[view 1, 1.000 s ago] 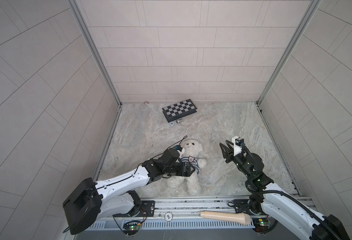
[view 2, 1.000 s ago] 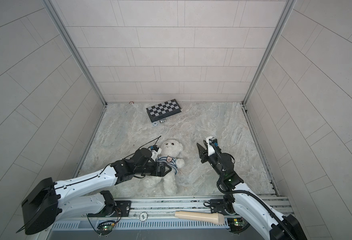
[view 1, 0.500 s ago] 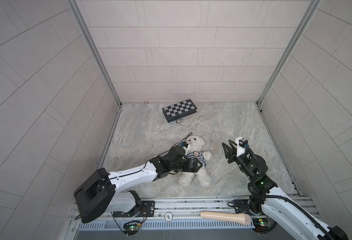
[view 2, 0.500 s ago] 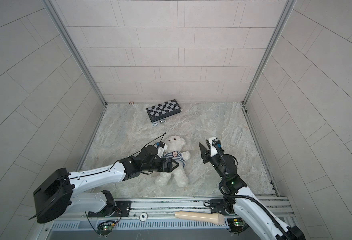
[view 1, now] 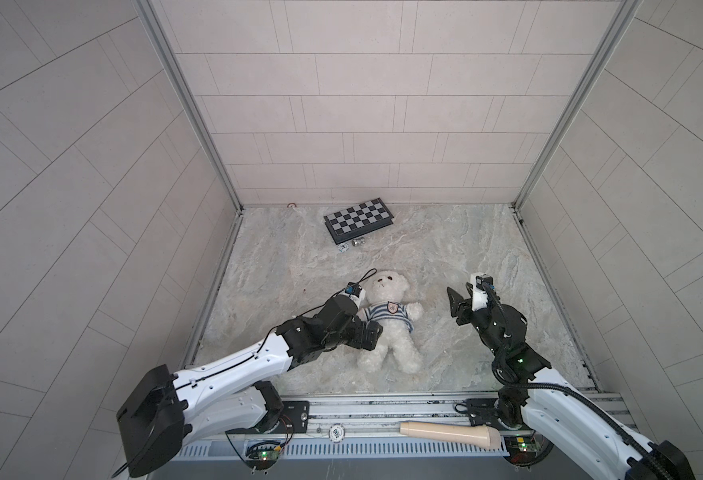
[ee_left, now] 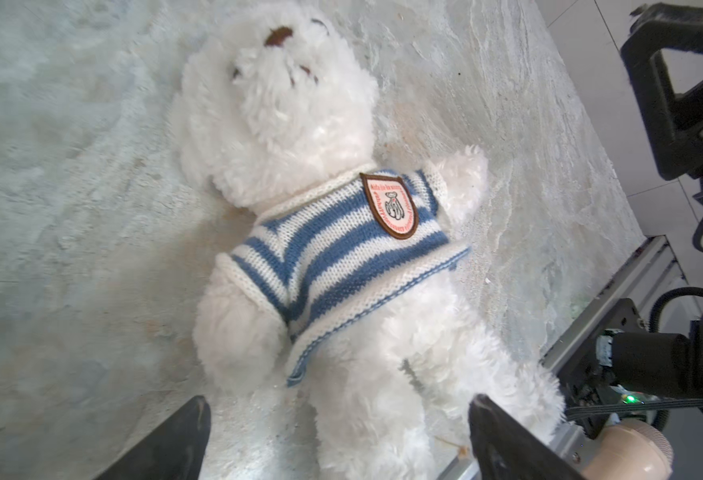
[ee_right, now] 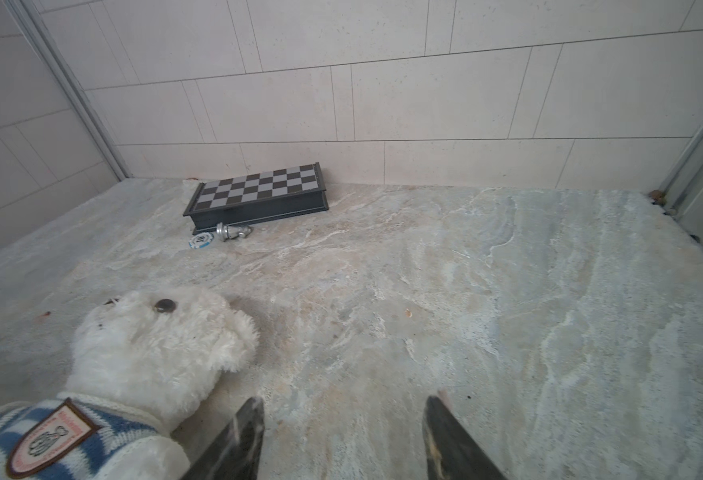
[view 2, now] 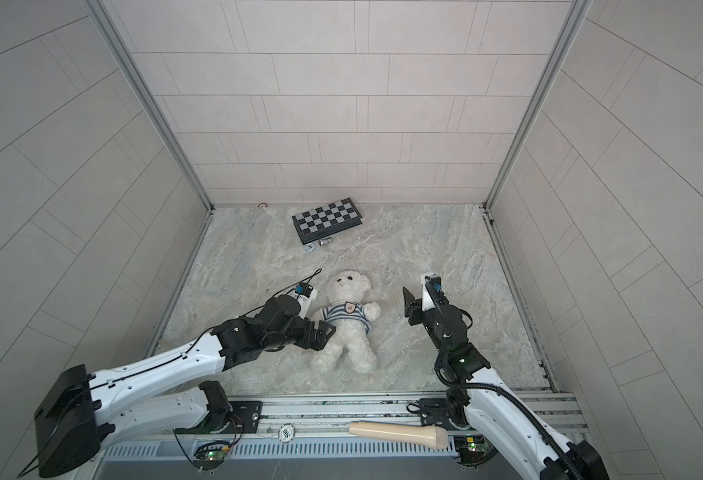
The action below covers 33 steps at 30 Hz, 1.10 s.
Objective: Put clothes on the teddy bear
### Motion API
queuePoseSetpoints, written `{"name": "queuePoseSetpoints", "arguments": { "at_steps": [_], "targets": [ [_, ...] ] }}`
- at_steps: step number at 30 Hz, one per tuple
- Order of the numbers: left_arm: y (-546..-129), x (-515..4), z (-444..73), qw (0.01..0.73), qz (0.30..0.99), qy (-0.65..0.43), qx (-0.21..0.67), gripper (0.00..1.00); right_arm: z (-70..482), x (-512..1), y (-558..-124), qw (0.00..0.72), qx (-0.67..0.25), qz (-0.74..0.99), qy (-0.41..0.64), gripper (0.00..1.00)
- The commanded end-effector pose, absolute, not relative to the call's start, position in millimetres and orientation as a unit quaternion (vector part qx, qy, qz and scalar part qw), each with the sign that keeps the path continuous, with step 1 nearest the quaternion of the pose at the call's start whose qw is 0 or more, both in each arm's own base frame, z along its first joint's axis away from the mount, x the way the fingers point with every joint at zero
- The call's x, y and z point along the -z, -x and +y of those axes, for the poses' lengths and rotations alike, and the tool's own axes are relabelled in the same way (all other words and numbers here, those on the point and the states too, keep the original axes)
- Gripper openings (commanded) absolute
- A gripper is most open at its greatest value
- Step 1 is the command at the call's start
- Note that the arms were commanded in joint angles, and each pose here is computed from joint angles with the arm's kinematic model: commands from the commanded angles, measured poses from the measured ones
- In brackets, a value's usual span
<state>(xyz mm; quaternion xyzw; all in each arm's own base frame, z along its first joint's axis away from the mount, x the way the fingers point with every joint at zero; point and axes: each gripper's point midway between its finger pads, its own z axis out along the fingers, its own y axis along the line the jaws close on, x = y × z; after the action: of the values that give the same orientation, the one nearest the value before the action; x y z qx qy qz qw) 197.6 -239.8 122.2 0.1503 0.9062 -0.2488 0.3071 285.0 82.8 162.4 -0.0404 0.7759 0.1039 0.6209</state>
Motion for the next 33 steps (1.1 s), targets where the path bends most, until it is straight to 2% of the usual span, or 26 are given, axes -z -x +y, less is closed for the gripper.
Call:
{"name": "queuePoseSetpoints", "arguments": {
  "at_steps": [1, 5, 6, 7, 14, 21, 25, 33],
  "targets": [
    [-211.4, -127.0, -208.0, 0.370, 0.900, -0.139, 0.183, 1.00, 64.2, -166.6, -289.8, 0.621, -0.071, 0.780, 0.003, 0.69],
    [-228.7, -148.4, -179.6, 0.429, 0.886, -0.101, 0.143, 1.00, 48.1, -162.6, -291.3, 0.621, -0.058, 0.781, -0.030, 0.81],
    [-232.9, -154.6, -170.5, 0.447, 0.881, -0.088, 0.128, 1.00, 46.2, -163.4, -291.7, 0.623, -0.058, 0.779, -0.034, 0.87],
    [-237.6, -160.6, -160.5, 0.465, 0.875, -0.073, 0.113, 1.00, 43.6, -164.6, -291.9, 0.625, -0.054, 0.778, -0.037, 0.99],
    [-264.0, -191.1, -92.4, 0.540, 0.841, 0.028, 0.005, 1.00, 20.0, -169.8, -294.1, 0.630, -0.011, 0.775, -0.058, 1.00],
    [-274.1, -199.0, -44.6, 0.569, 0.812, 0.067, -0.112, 1.00, -2.2, -170.9, -301.8, 0.626, 0.045, 0.775, -0.069, 0.99],
    [-276.3, -198.1, -34.7, 0.607, 0.781, 0.063, -0.135, 1.00, -18.7, -167.9, -302.1, 0.630, 0.100, 0.766, -0.079, 1.00],
    [-289.9, -185.2, -18.5, 0.626, 0.757, 0.069, -0.175, 1.00, -25.1, -156.3, -312.3, 0.629, 0.117, 0.766, -0.066, 0.99]
  ]
}}
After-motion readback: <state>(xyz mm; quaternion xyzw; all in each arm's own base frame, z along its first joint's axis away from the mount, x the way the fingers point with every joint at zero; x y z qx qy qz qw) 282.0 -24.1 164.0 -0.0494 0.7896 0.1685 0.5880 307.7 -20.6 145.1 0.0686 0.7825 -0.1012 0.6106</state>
